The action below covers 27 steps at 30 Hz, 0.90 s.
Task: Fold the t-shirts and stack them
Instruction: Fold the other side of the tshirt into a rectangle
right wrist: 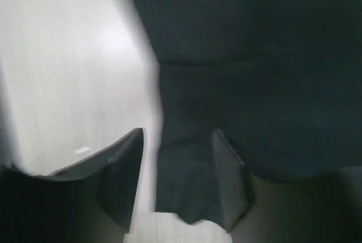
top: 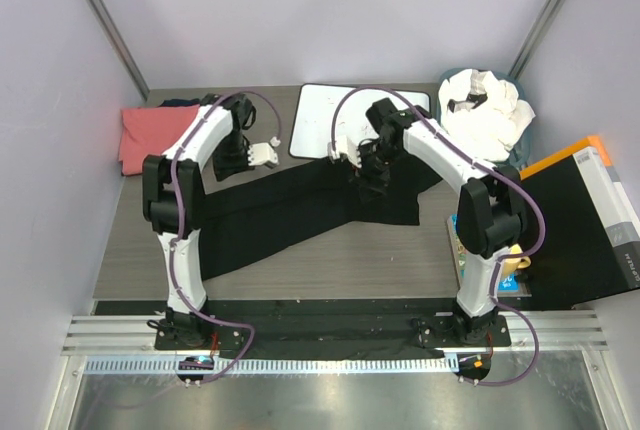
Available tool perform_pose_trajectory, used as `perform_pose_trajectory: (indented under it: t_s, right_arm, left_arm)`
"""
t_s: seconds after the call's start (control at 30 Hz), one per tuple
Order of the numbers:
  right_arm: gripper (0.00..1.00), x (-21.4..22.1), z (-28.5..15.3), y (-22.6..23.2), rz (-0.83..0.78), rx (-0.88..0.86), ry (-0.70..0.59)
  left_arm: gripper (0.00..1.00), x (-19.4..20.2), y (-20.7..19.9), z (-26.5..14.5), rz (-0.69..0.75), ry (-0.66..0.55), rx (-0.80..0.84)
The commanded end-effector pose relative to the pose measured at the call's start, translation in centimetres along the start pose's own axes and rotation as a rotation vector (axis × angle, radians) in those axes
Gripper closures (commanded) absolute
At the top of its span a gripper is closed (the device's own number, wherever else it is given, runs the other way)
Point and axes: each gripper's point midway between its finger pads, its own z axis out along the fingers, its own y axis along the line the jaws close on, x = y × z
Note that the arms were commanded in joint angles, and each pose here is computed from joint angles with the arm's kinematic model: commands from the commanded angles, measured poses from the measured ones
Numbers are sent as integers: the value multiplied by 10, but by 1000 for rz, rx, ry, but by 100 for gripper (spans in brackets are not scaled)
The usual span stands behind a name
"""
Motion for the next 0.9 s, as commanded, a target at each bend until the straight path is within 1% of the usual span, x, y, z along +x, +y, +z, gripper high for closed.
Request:
perform_pose_trajectory:
  t_s: [0.0, 0.03, 0.07, 0.1, 0.17, 0.2, 0.3, 0.37, 0.53, 0.67, 0.87]
  right_arm:
    - [54, -4, -26, -93, 130, 410, -48]
    - [61, -3, -31, -114, 138, 484, -59]
    - [82, 9, -22, -127, 209, 500, -45]
    - [89, 7, -30, -143, 221, 544, -49]
    - [97, 14, -30, -160, 261, 569, -43]
    - [98, 17, -25, -169, 277, 571, -43]
    - [99, 22, -15, -180, 286, 563, -46]
    - [99, 19, -12, -182, 284, 553, -59]
    - [99, 22, -1, -183, 277, 522, -61]
    - [99, 25, 3, -185, 250, 519, -46]
    - [99, 27, 4, -194, 246, 525, -45]
  left_arm:
    - [85, 28, -60, -20, 46, 83, 166]
    - [86, 30, -62, -19, 49, 80, 157]
    - [88, 30, -57, -14, 50, 78, 124]
    - [90, 33, -66, -2, 62, 89, 151]
    - [95, 34, -64, 9, 62, 89, 130]
    - [100, 37, -67, 19, 51, 102, 142]
    - [100, 45, -57, 35, 22, 132, 113]
    - [100, 50, -46, 39, -26, 135, 79]
    - [100, 53, -20, 25, -105, 80, 20]
    - [100, 61, -12, 34, -134, 102, 36]
    - [100, 61, -25, 50, -143, 102, 124]
